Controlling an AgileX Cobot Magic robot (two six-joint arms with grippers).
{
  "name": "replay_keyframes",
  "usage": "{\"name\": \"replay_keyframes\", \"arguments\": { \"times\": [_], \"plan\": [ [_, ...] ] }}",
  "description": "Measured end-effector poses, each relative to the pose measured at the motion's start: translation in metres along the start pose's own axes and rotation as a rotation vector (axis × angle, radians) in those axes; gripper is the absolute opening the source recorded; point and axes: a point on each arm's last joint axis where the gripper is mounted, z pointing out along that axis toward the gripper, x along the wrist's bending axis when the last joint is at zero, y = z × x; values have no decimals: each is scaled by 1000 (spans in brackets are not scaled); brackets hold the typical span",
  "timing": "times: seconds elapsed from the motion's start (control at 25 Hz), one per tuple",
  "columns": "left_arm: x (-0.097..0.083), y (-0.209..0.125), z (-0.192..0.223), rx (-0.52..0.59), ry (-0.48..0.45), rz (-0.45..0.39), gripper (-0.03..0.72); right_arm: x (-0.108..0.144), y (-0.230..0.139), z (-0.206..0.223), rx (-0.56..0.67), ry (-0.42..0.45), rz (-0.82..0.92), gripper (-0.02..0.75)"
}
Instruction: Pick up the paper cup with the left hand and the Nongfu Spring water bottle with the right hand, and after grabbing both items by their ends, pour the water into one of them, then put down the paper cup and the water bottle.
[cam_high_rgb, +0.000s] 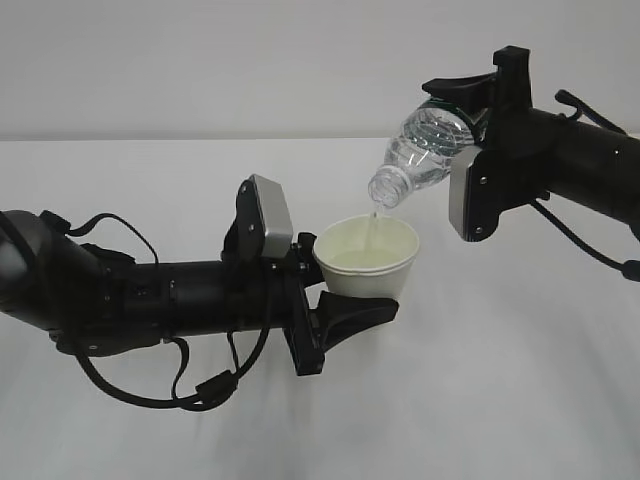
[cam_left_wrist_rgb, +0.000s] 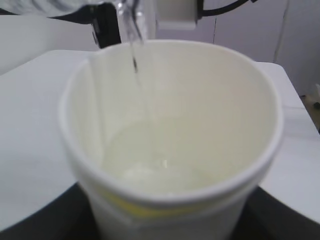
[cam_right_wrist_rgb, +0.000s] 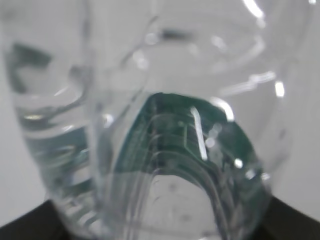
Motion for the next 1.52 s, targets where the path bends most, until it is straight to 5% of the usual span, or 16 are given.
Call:
{"name": "replay_keyframes", "arguments": {
  "times": [1.52],
  "plan": [
    [2, -1, 0, 15, 23, -8, 430, 0, 0, 0, -1, -5, -6, 447]
  ]
}}
